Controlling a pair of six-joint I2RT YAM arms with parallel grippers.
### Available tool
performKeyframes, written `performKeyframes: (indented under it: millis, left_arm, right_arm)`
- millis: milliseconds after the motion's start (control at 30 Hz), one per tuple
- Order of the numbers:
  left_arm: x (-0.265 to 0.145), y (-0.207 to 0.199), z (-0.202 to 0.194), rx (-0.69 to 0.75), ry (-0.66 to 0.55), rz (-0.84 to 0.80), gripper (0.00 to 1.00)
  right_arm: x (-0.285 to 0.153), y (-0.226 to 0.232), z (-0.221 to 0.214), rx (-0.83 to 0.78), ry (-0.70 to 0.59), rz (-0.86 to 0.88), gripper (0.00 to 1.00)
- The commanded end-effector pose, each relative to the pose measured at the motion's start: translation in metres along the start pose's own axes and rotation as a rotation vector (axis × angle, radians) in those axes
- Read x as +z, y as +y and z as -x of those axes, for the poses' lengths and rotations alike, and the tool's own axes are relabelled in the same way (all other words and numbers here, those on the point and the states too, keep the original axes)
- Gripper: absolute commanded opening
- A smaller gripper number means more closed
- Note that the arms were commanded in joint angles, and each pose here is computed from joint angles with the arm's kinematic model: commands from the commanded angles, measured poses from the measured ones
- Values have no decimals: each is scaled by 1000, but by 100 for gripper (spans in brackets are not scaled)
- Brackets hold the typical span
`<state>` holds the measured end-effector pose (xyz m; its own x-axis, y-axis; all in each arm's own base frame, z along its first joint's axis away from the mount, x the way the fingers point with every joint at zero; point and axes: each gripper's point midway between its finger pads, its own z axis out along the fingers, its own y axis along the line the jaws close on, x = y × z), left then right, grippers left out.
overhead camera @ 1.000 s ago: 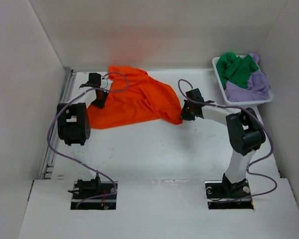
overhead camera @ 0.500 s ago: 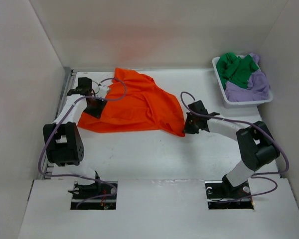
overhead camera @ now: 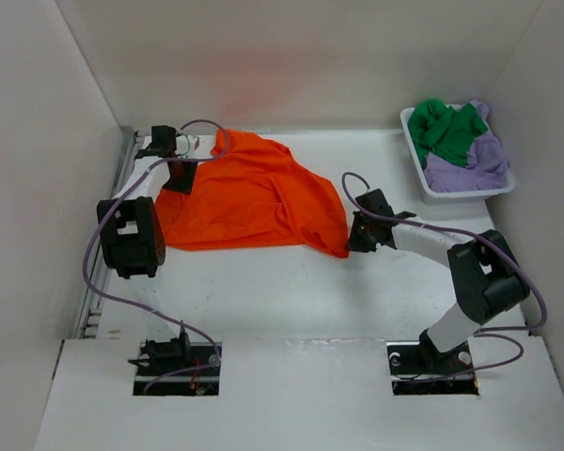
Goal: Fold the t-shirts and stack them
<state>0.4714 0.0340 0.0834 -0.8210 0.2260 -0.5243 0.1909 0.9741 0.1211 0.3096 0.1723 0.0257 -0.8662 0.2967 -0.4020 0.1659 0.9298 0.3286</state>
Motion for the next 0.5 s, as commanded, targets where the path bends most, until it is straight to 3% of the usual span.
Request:
performKeyframes:
  millis: [0, 300, 467]
  left_arm:
    - [-7, -7, -16, -35, 56, -8, 39]
    - [-2, -13, -56, -40, 169, -9, 39]
    - [6, -16, -63, -47, 201, -24, 36]
  right_arm:
    - [-7, 9, 11, 10, -42, 17, 18]
    - [-2, 4, 5, -2, -21, 1, 27]
    - [-4, 6, 8, -8, -29, 6, 38]
